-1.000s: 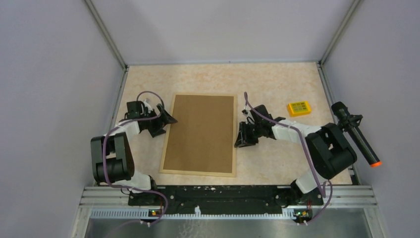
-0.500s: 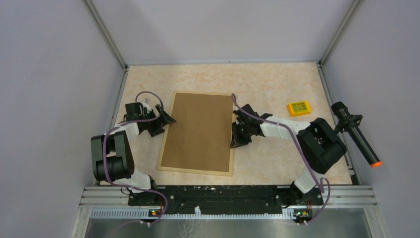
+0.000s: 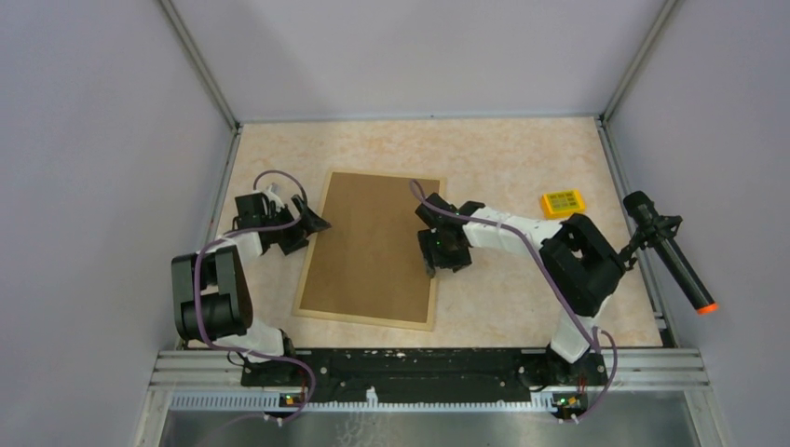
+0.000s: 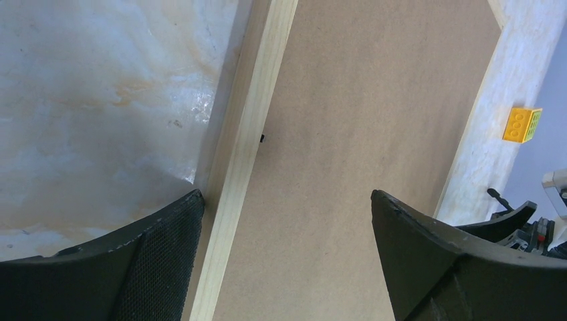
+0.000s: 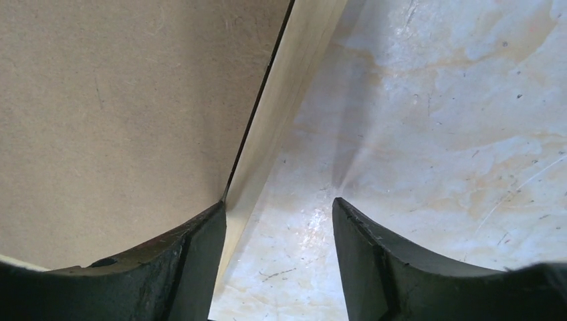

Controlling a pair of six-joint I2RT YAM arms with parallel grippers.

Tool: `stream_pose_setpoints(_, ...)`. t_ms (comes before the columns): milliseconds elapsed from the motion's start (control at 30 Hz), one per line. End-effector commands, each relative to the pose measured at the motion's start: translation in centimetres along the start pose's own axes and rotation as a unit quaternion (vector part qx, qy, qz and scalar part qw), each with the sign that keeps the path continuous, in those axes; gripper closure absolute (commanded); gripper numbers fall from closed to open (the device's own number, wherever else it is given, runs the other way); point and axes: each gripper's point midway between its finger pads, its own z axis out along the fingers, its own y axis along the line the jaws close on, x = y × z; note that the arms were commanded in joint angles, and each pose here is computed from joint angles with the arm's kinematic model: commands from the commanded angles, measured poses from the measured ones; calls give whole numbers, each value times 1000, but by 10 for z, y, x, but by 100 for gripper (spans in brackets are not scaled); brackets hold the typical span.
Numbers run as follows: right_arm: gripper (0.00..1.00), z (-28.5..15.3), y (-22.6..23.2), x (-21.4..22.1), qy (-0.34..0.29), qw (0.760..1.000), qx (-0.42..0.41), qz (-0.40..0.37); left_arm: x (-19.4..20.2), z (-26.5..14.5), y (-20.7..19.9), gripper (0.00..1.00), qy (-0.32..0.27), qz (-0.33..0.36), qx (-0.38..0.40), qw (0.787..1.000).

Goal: Put the photo into the frame

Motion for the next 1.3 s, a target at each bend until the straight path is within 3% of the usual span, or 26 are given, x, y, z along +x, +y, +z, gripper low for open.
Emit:
stream_pose_setpoints(0, 37, 51, 13, -10, -21, 999, 48, -3, 49, -1, -19, 4, 87, -43, 48, 994)
stream_pose_setpoints(167, 31, 60, 33, -12, -40, 997, 73, 0, 58, 0, -23, 5, 98, -47, 58, 992)
stream_pose_setpoints(233, 26, 62, 48, -16, -46, 998, 25, 28, 62, 1, -25, 6, 103, -49, 60, 992)
stream_pose_setpoints(367, 27, 42, 75, -35, -68, 988, -79, 116, 77, -4, -24, 7, 106, -63, 65, 990)
stream_pose_setpoints(567, 34, 50, 67, -34, -59, 988, -13, 141, 102, -9, -34, 8, 116, -71, 83, 987)
stream_pose_setpoints(800, 50, 47, 43, -40, -136, 980, 114, 91, 114, -13, -52, 8, 114, -67, 98, 986)
stream_pose_setpoints(933, 50, 19, 52, -55, -157, 980, 119, 38, 115, -18, -51, 7, 100, -69, 91, 988)
stream_pose_setpoints(1100, 42, -37, 90, -66, -153, 986, -47, 40, 103, -21, -50, 4, 76, -44, 68, 994)
stream_pose_setpoints(1167, 39, -60, 96, -71, -162, 975, -143, 58, 101, -23, -51, 3, 77, -38, 64, 994)
stream_pose_setpoints(1267, 34, -95, 97, -77, -177, 937, -288, 90, 102, -24, -53, 3, 82, -40, 72, 993)
